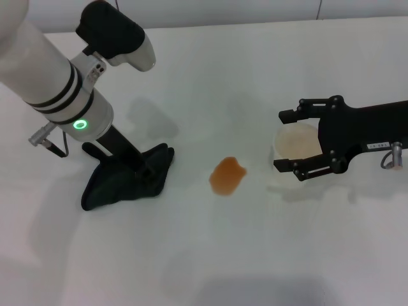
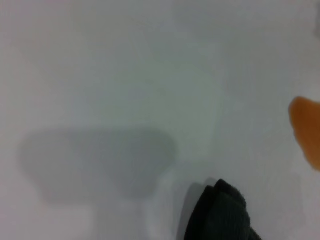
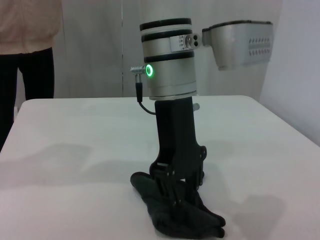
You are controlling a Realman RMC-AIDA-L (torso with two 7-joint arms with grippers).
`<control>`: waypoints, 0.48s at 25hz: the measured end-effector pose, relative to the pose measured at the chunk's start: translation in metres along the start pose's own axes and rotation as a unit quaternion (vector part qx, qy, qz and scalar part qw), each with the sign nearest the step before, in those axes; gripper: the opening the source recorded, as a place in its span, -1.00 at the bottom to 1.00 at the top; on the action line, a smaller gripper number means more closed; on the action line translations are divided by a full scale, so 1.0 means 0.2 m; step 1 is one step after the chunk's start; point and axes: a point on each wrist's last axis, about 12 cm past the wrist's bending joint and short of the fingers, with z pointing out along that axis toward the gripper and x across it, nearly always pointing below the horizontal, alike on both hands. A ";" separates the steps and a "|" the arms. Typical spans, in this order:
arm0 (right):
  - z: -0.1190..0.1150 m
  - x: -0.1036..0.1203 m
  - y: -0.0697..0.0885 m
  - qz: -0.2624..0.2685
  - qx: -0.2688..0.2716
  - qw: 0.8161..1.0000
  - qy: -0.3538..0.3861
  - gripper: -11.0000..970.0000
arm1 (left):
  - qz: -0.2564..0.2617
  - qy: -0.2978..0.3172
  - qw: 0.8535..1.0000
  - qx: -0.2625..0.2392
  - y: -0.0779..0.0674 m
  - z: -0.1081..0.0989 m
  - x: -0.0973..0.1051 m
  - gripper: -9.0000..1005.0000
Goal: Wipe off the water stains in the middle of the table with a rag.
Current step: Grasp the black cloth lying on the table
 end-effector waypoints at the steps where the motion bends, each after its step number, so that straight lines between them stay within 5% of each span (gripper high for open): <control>1: 0.00 0.00 0.00 0.000 0.000 1.000 0.000 0.77 | 0.000 0.003 1.000 0.001 0.00 0.00 0.00 -0.14; 12: 0.00 0.00 0.00 -0.001 0.001 1.000 -0.001 0.77 | -0.002 0.015 1.000 -0.005 0.00 0.01 0.00 -0.82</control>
